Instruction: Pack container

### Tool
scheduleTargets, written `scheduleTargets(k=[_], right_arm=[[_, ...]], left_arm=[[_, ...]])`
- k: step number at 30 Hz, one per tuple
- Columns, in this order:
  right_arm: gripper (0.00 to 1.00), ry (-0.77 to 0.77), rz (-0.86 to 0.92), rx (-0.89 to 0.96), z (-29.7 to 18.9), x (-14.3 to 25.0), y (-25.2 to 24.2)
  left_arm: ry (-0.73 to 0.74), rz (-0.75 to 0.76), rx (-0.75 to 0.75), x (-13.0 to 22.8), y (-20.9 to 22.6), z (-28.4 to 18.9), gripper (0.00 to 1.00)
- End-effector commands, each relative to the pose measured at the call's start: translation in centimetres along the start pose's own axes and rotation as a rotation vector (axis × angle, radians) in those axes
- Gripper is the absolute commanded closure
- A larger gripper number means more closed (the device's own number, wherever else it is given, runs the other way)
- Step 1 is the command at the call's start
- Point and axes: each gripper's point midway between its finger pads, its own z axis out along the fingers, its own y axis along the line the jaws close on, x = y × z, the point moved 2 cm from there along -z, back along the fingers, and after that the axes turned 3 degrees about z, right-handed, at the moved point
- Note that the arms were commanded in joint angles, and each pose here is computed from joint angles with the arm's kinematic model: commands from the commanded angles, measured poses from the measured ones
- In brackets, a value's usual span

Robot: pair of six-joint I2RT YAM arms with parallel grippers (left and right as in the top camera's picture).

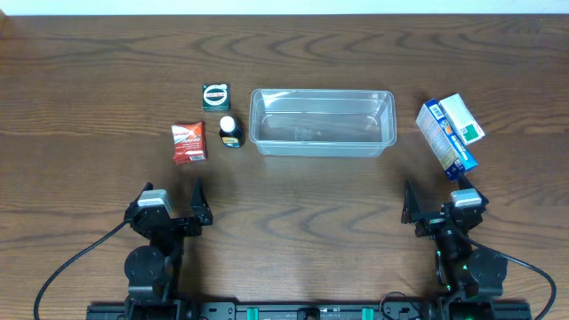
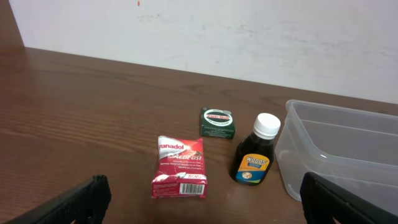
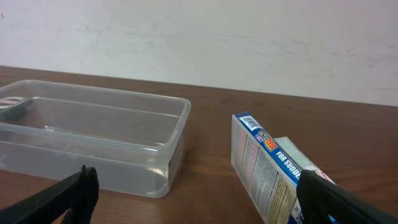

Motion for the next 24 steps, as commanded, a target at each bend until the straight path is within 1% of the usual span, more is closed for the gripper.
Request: scheduleTargets(k=[1,5,7,10,13,15,19,21,24], right_arm=[[0.01,0.001,0.051,-0.081,0.0,0.0,1.4],[0.01,0.028,0.102,-0.153,-0.1,0.1,2.5],[0.01,0.038,0.105,-0.179,-0.2,-0.7,3.0],[0.01,0.056,0.111,-0.172,-0.2,-3.1,3.0],[0.01,0.096,0.12,-0.166,0.6,-6.5,3.0],[0.01,0.152,0.127,-0.162,1.6,-8.3,2.9],[0.01,0.325,0.141,-0.142,4.2,-11.1,2.6],[0.01,0.42,0.113,-0.141,5.6,-12.3,2.4],[0.01,0.521,0.05,-0.157,7.3,-13.8,2.3]], left_arm=[[0.038,0.013,0.006,1.6,0.0,0.3,0.02],[0.038,0.013,0.006,1.6,0.0,0.3,0.02],[0.038,0.013,0.006,1.6,0.0,0.3,0.02],[0.038,0.013,0.006,1.6,0.0,0.3,0.02],[0.038,0.013,0.006,1.6,0.0,0.3,0.02],[0.038,0.013,0.006,1.6,0.0,0.3,0.02],[0.038,0.013,0.006,1.6,0.0,0.3,0.02],[0.038,0.013,0.006,1.6,0.0,0.3,0.02],[0.038,0.013,0.006,1.6,0.0,0.3,0.02]])
